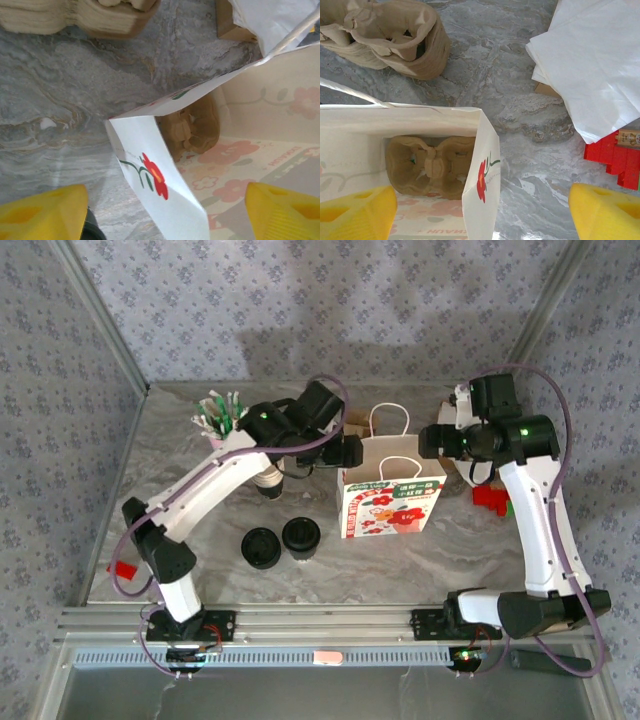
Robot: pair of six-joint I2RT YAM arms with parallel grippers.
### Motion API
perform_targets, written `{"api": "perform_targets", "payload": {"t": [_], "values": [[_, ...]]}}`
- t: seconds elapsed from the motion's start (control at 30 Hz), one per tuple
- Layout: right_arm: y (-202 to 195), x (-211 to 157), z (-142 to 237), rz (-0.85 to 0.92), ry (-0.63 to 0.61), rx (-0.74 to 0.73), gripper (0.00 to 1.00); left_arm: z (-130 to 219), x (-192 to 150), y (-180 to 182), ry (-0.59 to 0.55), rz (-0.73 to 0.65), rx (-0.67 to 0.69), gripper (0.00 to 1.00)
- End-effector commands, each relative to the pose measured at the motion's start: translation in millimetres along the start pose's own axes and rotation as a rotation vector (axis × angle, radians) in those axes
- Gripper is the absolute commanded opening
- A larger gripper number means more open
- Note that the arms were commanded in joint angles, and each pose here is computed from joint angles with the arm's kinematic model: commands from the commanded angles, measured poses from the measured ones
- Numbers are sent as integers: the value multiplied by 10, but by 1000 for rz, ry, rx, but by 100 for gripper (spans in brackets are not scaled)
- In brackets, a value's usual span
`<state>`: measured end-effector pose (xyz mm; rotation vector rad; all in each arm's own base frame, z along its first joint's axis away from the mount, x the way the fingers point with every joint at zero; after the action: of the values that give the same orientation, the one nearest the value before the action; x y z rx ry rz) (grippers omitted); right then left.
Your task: Pack the takeout coffee
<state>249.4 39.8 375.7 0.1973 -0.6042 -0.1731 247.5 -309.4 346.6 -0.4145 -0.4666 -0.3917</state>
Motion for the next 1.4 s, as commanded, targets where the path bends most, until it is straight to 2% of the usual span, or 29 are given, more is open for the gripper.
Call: {"api": "perform_targets", "payload": {"t": [0.0,0.1,0.17,0.27,0.4,0.67,1.03,1.07,1.1,1.17,1.23,1.27,1.37], "values": [[-5,10,64,-12,-34,26,91,-14,-28,-40,29,-17,33,68],[-6,20,56,-22,-40,36,91,-6,27,-111,24,-58,43,49],[-9,28,62,-26,-46,37,91,84,103,-162,11,-110,75,25],[-17,36,73,-33,-57,36,90,266,200,-210,-13,-188,143,1],[-40,44,124,-44,-87,29,90,434,262,-261,-51,-234,169,0],[-99,64,188,-68,-125,23,91,410,329,-435,-91,-242,28,0],[-132,74,173,-86,-125,28,91,555,420,-538,-163,-259,-66,0],[-135,77,179,-87,-128,29,91,513,411,-514,-147,-255,-56,2],[-136,78,176,-89,-126,30,91,465,401,-490,-131,-252,-46,13],[-135,77,190,-89,-129,31,91,373,378,-415,-103,-247,-8,44],[-141,76,209,-90,-135,30,91,354,386,-355,-107,-243,15,67],[-142,73,219,-91,-135,31,91,366,396,-318,-118,-238,33,76],[-141,68,238,-91,-136,37,92,494,447,-210,-168,-221,69,91]]}}
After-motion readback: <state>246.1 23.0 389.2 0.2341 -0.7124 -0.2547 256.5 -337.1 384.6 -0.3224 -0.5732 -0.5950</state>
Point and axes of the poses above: each hand's point on the last joint's axis, 136 mm out from that joint toward the fingers, its own z axis back along the fingers, its own y axis along the line the jaws close on, x = y × z, the point moved 8 cm from there along z, back along the fingers, and after that the axes turned 13 degrees about -z, right-handed, at the moved point
